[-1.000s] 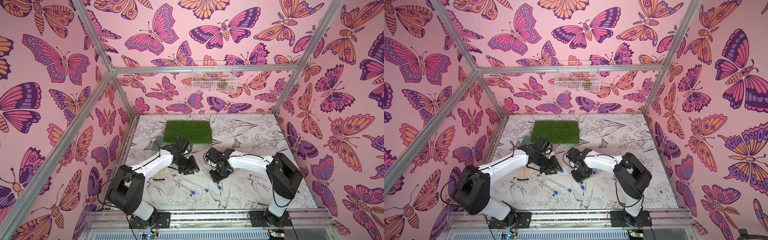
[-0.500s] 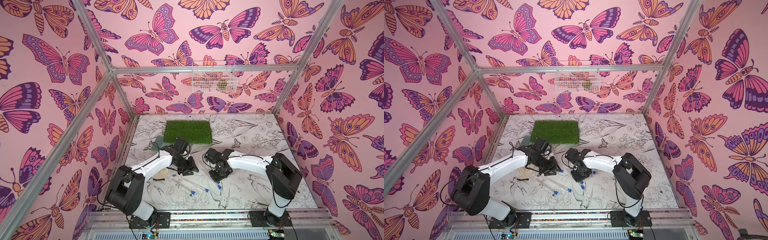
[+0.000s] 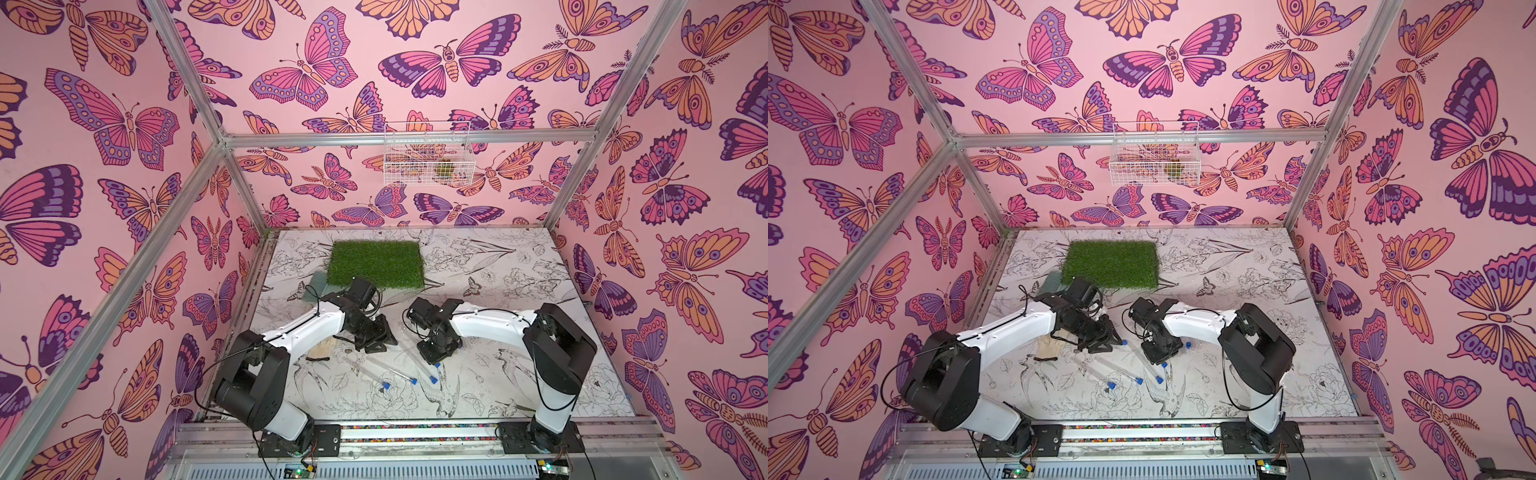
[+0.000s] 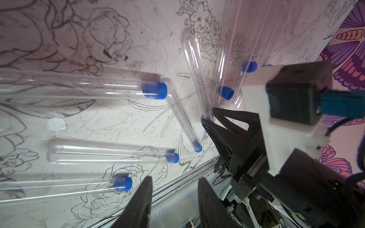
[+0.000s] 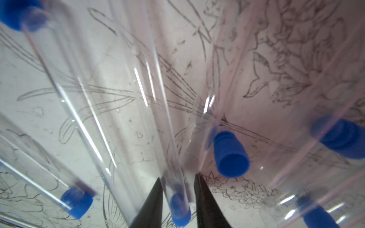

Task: Remove stoppers from test tubes
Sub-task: Pick up the test tube at the center of the board.

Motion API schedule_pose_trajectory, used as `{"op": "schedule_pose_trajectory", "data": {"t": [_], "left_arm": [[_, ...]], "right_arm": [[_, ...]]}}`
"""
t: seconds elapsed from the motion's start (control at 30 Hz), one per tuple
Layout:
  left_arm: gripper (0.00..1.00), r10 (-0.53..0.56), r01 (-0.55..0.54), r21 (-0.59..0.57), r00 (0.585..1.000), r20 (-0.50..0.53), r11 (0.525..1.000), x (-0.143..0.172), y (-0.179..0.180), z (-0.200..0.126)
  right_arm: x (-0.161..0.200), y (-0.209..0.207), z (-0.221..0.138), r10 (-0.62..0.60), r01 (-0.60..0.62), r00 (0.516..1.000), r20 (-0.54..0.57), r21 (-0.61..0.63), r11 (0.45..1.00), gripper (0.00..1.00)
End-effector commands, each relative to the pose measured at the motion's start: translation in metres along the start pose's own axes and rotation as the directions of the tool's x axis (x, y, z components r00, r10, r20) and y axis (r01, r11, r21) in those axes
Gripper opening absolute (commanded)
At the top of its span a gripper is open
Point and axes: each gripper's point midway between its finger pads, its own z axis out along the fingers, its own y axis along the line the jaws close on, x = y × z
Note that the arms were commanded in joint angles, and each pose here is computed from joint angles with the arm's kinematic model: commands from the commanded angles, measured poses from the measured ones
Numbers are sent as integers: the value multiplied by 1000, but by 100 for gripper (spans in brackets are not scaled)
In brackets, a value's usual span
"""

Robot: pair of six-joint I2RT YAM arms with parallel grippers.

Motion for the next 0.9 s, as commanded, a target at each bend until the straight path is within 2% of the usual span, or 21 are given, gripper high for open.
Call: {"op": "schedule_pose_trajectory", "data": {"t": [0.0, 0.3, 0.4, 0.63, 0.73, 0.87], "left_arm": [[41, -3, 3, 19, 1000, 2, 1000, -2, -5, -3], [41, -17, 17, 2, 1000, 2, 1000, -1, 2, -1], [41, -26, 26, -3, 1000, 15, 1000, -1, 5, -3], [42, -34, 33, 13, 997, 65, 999, -7, 9, -16], [48, -22, 18, 38, 995, 98, 999, -10, 8, -25], [62, 76, -91, 97, 986, 150, 991, -12, -12, -42]], "right_arm": [[4, -2, 3, -8, 9, 1000, -11, 23, 1000, 30], [15, 9, 15, -55, 57, 998, -37, 37, 998, 30], [16, 15, 18, -74, 75, 996, -41, 41, 996, 26], [12, 19, 3, -86, 86, 996, -2, 38, 996, 21], [8, 21, -13, -95, 94, 995, 38, 27, 995, 20], [1, 25, -39, -89, 92, 991, 96, -30, 995, 20]]}}
